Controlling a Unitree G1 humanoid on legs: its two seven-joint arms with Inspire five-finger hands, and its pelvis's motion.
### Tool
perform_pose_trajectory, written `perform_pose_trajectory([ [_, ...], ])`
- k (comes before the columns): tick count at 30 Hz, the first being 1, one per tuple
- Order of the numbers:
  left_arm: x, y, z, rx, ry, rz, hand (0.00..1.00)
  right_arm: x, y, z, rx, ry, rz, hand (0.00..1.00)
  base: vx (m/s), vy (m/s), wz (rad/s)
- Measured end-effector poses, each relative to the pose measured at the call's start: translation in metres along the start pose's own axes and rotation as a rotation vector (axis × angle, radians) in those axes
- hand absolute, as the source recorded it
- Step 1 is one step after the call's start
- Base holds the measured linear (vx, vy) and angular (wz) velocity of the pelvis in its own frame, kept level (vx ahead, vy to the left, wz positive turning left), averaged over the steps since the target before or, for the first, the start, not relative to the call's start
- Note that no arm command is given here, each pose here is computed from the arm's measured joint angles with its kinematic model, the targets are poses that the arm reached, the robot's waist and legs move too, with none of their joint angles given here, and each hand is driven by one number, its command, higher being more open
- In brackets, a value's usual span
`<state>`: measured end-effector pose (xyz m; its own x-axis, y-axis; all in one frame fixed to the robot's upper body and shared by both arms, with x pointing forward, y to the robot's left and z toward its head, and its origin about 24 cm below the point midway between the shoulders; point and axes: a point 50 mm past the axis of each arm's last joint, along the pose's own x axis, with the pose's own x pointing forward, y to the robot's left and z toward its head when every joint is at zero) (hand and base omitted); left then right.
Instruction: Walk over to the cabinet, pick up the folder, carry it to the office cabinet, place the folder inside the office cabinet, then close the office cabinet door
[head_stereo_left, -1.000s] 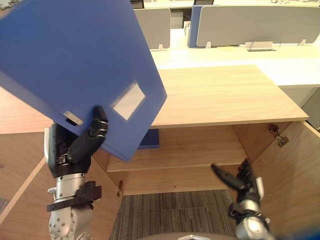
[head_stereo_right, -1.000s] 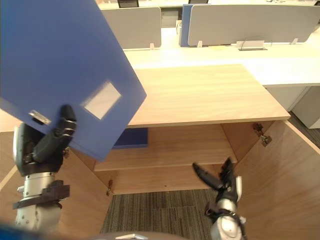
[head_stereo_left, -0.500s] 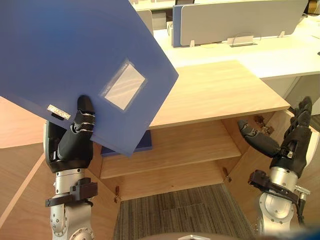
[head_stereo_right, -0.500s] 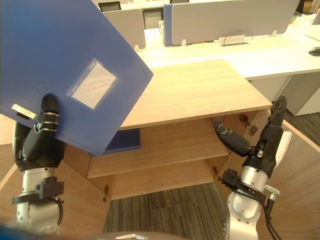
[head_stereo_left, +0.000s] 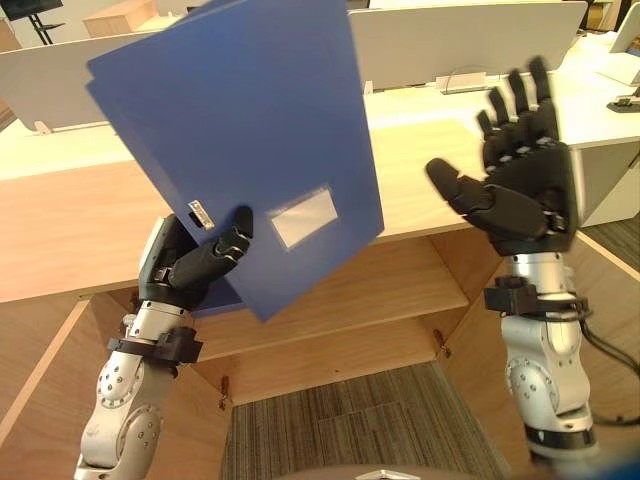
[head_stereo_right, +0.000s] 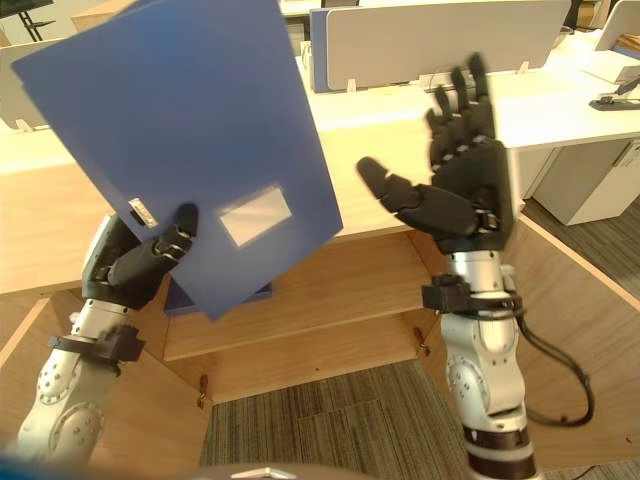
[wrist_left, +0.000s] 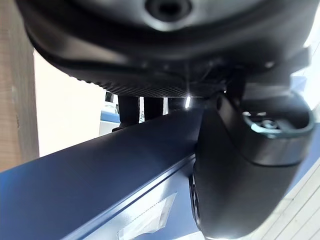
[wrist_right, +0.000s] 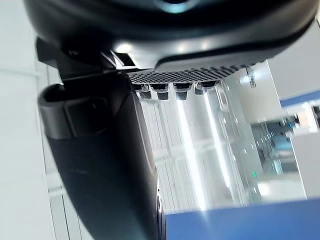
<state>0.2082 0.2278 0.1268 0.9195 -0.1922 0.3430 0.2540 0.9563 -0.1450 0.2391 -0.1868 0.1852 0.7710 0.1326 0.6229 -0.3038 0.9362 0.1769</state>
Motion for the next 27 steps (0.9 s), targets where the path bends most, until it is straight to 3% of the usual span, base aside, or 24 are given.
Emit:
perform_pose_trajectory([
  [7,0.001,0.002,-0.009,0.053,0.124,-0.135,0.0,0.011,0.0,-0.022,0.091,0.315,0.309,1.0,0.0,0.0,0.0],
  [21,0.019,-0.007,-0.006,0.016,0.178,-0.343,0.0,0.021,-0.002,-0.044,0.117,0.584,0.434,1.0,-0.02,-0.005,0.02],
  [22,0.019,-0.007,-0.008,0.013,0.196,-0.351,0.0,0.02,-0.003,-0.044,0.102,0.602,0.448,0.0,-0.04,-0.005,0.0],
  [24,0.018,-0.007,-0.011,0.0,0.213,-0.353,0.0,0.021,-0.003,-0.045,0.088,0.621,0.464,0.0,-0.04,-0.005,-0.01],
  [25,0.017,-0.006,-0.012,-0.002,0.219,-0.351,1.0,0.022,-0.003,-0.046,0.086,0.627,0.471,0.0,-0.05,-0.004,-0.02],
  [27,0.018,-0.006,-0.013,-0.01,0.232,-0.356,1.0,0.023,-0.004,-0.047,0.076,0.636,0.482,0.0,-0.07,-0.006,0.0],
])
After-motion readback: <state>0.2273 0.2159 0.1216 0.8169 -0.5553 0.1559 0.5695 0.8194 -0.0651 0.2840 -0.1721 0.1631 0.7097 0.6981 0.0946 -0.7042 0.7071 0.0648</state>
